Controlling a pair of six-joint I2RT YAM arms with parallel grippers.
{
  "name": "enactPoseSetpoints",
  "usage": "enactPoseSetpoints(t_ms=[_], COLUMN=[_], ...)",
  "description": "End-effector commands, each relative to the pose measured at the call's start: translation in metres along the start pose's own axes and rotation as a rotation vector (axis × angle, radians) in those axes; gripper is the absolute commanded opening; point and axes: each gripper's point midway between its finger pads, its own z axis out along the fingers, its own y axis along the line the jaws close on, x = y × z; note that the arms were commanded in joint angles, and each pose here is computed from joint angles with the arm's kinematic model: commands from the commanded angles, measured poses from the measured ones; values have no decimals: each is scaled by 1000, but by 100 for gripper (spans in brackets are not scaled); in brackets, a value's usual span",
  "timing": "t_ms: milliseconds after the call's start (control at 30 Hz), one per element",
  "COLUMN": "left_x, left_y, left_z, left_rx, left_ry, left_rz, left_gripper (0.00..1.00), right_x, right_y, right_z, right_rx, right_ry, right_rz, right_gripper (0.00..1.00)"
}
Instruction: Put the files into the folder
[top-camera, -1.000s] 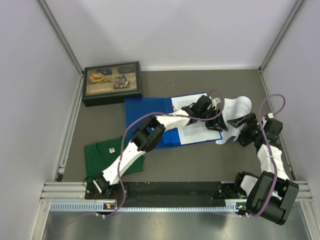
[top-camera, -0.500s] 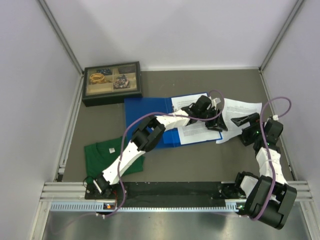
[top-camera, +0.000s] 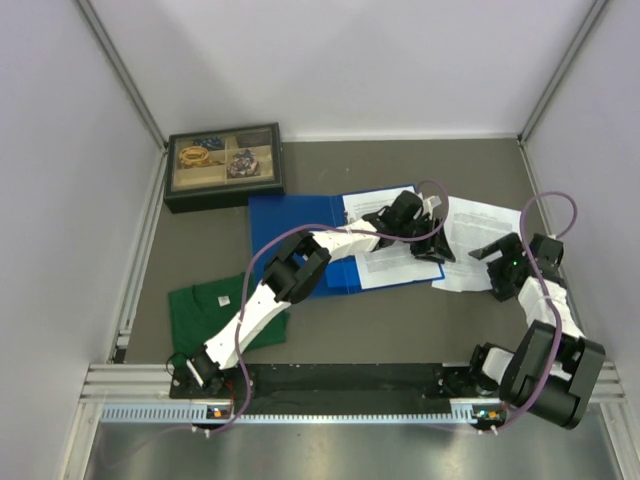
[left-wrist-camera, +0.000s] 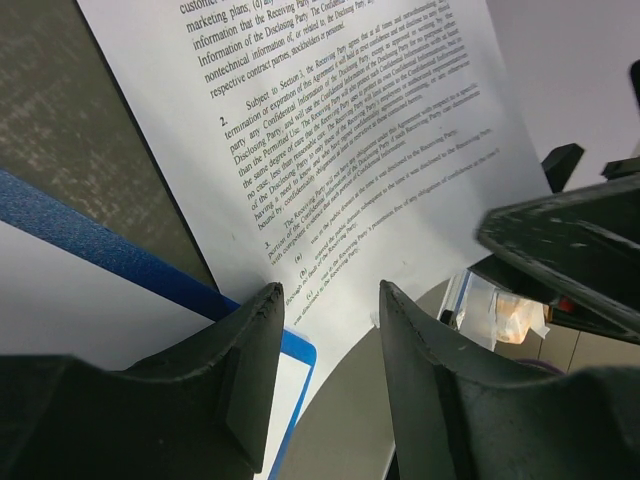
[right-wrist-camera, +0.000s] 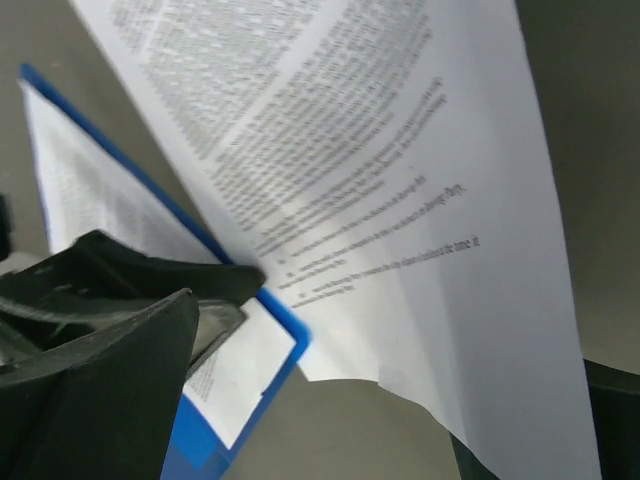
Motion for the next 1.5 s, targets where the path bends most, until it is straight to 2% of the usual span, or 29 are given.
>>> enactPoseSetpoints(t_ms=[0, 167, 233, 267, 300, 400, 533, 567, 633, 667, 733, 767, 833, 867, 900, 967, 1000, 1033, 1067, 1100, 1133, 1167, 1200, 1233, 1333, 1467], left_x=[34, 32, 29, 28, 25, 15, 1, -10, -13, -19, -18, -20, -4, -6, 10, 21, 24, 23, 31, 33, 31, 37, 41, 36, 52, 62], left_y=[83, 84, 80, 78, 71, 46, -14, -46, -80, -113, -135, -166, -156, -182, -157, -145, -140, -153, -124, -119, -128, -105, -99, -100, -76, -65], left_z=[5, 4, 2, 1, 1, -1, -18, -31, -46, -65, -84, -111, -129, -160, -166, -207, -220, -250, -261, -275, -301, -313, -324, -350, -377, -389], left_rx=[-199, -214, -224, -225, -224, -191, -126, -89, -34, 2, 14, 43, 11, 33, -16, -73, -96, -103, -164, -188, -206, -260, -285, -313, -371, -393], left_ry=[64, 62, 64, 65, 66, 57, 48, 19, 12, -13, -23, -53, -35, -87, -61, -112, -130, -200, -203, -232, -309, -322, -341, -423, -480, -522], left_rz=[-81, -59, -30, -18, -4, 45, 139, 177, 209, 247, 301, 346, 371, 417, 401, 399, 398, 418, 373, 364, 380, 342, 323, 320, 261, 201], left_gripper=[50, 50, 51, 52, 53, 62, 70, 71, 71, 71, 71, 71, 71, 71, 72, 73, 73, 74, 75, 76, 77, 78, 78, 80, 81, 82], right_x=[-12, -18, -22, -24, -26, -40, -73, -78, -102, -101, -122, -124, -129, -128, -116, -101, -74, -56, -43, -8, 10, 25, 57, 68, 97, 91], right_y=[-17, -36, -41, -42, -42, -38, -16, -11, 22, 30, 63, 73, 108, 123, 157, 198, 224, 243, 266, 292, 308, 329, 350, 366, 397, 391], right_z=[3, 6, 6, 6, 7, 11, -2, -8, -30, -37, -61, -67, -88, -96, -107, -124, -126, -129, -135, -139, -144, -145, -158, -167, -181, -168], right_rx=[107, 181, 191, 197, 194, 191, 181, 191, 150, 175, 157, 151, 112, 87, 15, -80, -161, -221, -295, -391, -456, -519, -636, -709, -875, -859], right_ry=[-33, -65, -87, -102, -111, -158, -228, -243, -318, -323, -393, -391, -400, -409, -415, -429, -389, -360, -343, -289, -256, -214, -141, -103, -5, -6], right_rz=[2, 11, 20, 19, 11, -10, -96, -123, -221, -267, -351, -374, -436, -470, -531, -597, -654, -682, -699, -749, -773, -779, -801, -771, -726, -656], right_gripper=[91, 80, 65, 56, 34, 0, 0, 0, 0, 0, 0, 0, 0, 0, 0, 0, 0, 0, 0, 0, 0, 0, 0, 0, 0, 0])
